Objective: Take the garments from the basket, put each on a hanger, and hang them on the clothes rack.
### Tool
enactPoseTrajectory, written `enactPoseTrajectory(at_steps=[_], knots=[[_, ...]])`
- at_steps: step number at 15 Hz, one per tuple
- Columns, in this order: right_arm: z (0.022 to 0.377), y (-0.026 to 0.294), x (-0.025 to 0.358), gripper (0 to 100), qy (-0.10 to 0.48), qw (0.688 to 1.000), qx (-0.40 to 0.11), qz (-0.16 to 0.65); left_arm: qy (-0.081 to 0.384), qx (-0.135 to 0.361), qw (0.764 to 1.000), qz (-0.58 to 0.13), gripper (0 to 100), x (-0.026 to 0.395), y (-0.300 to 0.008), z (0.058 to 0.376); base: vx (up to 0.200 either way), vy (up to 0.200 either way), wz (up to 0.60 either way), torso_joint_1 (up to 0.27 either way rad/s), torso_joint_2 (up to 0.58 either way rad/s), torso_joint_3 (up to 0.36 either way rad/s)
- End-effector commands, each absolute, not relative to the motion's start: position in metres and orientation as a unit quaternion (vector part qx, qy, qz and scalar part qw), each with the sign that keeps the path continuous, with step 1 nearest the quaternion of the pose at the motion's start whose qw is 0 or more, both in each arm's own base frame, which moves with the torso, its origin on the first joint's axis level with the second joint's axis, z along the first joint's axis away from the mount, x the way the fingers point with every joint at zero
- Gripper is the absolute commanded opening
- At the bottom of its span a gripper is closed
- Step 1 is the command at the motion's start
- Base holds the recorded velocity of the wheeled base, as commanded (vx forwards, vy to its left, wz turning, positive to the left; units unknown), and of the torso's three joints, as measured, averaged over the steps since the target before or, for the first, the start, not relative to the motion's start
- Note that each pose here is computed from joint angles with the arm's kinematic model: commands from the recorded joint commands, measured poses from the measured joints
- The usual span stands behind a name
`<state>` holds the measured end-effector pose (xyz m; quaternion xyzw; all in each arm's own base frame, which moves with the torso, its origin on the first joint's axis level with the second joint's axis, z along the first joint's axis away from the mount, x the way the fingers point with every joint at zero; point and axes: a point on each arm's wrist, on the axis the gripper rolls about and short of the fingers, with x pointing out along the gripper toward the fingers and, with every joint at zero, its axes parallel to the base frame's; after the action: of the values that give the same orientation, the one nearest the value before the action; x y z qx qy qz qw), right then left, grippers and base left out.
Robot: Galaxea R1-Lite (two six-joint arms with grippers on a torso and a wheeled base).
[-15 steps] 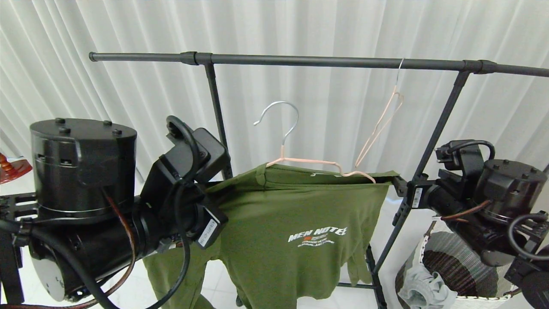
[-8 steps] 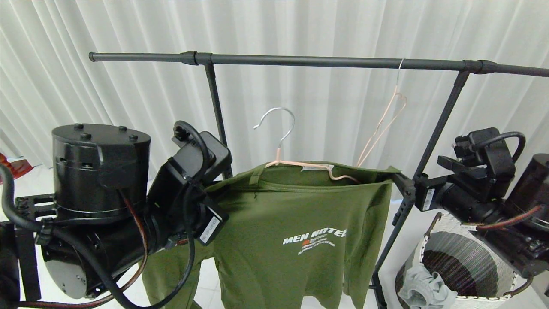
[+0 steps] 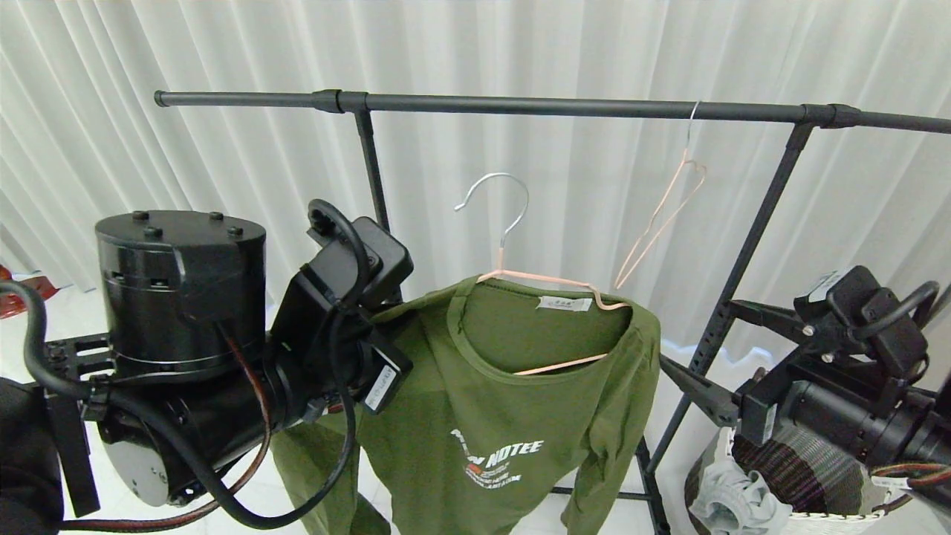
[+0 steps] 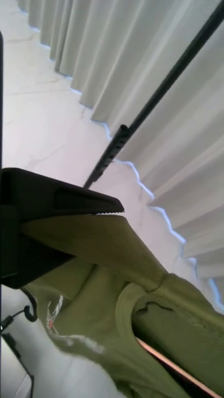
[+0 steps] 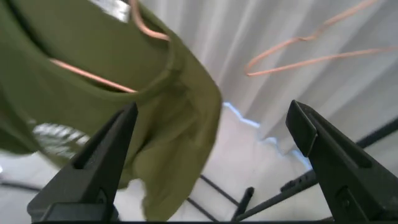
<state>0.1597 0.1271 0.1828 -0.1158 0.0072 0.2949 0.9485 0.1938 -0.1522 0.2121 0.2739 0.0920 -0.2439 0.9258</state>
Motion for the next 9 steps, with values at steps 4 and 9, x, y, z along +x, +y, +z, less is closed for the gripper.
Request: enactPoseTrajectory(at_steps=[4,9], knots=[[0.250,0.124,0.155,100,0.030,0.899,-0.149,0.411,0.069,0.268,0.925,-0.260,0,0.191,-0.153,0.210,0.000,0.000,0.00,0.000,0.00,0.000],[0.261,0.149,0.185,100,0.056,0.829,-0.211,0.515,0.056,0.271,0.918,-0.285,0,0.179,-0.161,0.212,0.000,0.000,0.00,0.000,0.00,0.000]])
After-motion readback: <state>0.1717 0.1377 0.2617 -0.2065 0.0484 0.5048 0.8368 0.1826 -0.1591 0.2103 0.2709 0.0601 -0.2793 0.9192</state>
